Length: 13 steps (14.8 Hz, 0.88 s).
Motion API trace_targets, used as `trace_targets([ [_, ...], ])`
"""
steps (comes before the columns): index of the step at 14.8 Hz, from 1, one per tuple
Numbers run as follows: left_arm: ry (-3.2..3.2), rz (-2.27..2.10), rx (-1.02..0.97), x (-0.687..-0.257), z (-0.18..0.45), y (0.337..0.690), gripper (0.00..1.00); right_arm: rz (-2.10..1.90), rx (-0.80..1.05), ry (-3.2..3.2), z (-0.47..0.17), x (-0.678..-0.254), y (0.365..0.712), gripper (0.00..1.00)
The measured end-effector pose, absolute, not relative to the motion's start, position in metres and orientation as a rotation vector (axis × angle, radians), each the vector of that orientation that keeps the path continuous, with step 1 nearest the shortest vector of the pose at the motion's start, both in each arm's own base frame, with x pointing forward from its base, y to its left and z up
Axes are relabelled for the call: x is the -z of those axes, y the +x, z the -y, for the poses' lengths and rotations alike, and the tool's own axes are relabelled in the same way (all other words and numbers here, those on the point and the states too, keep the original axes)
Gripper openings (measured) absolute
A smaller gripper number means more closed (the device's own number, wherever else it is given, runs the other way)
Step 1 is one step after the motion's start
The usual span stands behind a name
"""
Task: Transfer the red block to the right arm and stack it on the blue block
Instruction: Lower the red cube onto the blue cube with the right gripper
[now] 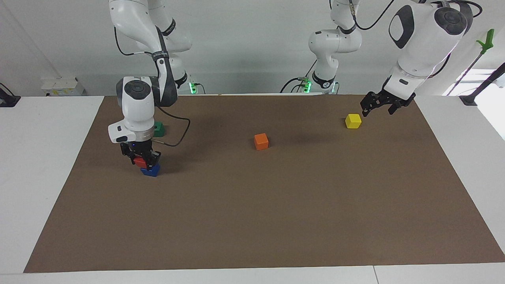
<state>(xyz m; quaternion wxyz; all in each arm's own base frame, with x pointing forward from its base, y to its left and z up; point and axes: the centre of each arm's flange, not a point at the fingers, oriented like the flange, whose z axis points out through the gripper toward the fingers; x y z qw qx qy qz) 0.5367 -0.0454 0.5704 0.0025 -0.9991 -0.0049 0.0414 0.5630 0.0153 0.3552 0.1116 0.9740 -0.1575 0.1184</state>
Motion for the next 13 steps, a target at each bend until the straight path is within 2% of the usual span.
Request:
trace_targets([
  [4,-3.135,0.014,-0.12,-0.573,0.046,0.536,1.0,0.46,-0.418,2.886,-0.013,-0.346,0.566,0.59],
  [13,-3.136,0.022,-0.107,-0.577,0.043,0.534,1.0,0.523,-0.413,2.907,-0.008,-0.342,0.565,0.59],
])
